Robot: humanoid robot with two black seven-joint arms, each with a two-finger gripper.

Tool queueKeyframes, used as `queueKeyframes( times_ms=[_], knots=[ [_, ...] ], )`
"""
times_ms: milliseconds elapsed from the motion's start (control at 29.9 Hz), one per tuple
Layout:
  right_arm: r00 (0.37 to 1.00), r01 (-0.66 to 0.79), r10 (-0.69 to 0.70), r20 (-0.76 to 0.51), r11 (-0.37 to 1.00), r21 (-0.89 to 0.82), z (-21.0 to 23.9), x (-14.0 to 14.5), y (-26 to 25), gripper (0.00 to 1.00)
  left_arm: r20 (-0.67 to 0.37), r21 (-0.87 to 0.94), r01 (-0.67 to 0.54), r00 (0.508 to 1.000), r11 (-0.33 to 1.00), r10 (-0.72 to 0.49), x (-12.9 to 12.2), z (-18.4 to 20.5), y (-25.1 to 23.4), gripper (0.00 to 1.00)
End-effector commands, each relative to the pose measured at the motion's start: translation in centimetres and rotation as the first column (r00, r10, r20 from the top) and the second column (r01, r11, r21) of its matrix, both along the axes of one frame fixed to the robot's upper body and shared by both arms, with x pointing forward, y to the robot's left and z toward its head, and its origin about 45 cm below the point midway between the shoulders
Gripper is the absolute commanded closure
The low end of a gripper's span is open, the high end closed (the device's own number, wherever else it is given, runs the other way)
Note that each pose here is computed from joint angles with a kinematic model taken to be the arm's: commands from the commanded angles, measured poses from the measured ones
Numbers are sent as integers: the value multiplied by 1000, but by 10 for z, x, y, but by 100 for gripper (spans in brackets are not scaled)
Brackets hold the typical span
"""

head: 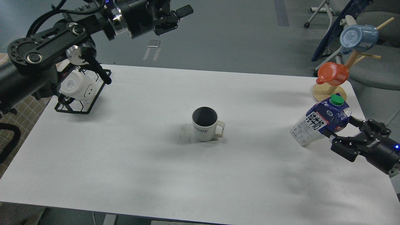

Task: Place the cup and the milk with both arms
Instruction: 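Reach the right gripper to the milk bottle and grasp it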

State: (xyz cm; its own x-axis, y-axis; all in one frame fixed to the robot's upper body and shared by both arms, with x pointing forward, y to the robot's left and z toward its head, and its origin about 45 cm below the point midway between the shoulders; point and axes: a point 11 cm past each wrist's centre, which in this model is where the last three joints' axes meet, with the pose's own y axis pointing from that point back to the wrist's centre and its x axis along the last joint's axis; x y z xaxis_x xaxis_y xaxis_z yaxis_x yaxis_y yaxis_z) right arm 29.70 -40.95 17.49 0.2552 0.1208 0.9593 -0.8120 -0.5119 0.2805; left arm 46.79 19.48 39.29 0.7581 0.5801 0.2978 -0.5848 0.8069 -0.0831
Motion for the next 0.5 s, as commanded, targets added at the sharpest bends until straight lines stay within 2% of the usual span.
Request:
queueKeyframes(
  times_ms=[0, 100, 234, 267, 367, 434, 468],
  knots=[
    [1000, -5, 5, 11, 1000, 10, 1, 5, 5, 5, -2, 0, -1, 1000, 1000, 1, 0, -1, 0, 3],
    [1000, -6, 6, 11, 1000, 17, -1, 6, 8, 8, -2, -1, -1, 1000, 1000, 1, 0, -1, 1, 3],
    [1000, -12, 11, 17, 1000, 27, -1, 9, 13, 20, -1, -1, -3, 1000, 1000, 3, 0, -1, 1, 3],
    [1000, -13, 12, 19, 1000, 29, -1, 10, 14, 29, -1, -1, -3, 1000, 1000, 3, 0, -1, 1, 3],
    [1000, -14, 14, 20, 1000, 27, -1, 10, 14, 47, -2, 0, -3, 1000, 1000, 3, 0, -1, 2, 3],
    [1000, -13, 13, 20, 1000, 26, 0, 10, 13, 68, -2, 0, -3, 1000, 1000, 3, 0, -1, 2, 3],
    [1000, -15, 14, 20, 1000, 27, 0, 10, 13, 72, -2, 0, -3, 1000, 1000, 3, 0, -1, 2, 3]
  ],
)
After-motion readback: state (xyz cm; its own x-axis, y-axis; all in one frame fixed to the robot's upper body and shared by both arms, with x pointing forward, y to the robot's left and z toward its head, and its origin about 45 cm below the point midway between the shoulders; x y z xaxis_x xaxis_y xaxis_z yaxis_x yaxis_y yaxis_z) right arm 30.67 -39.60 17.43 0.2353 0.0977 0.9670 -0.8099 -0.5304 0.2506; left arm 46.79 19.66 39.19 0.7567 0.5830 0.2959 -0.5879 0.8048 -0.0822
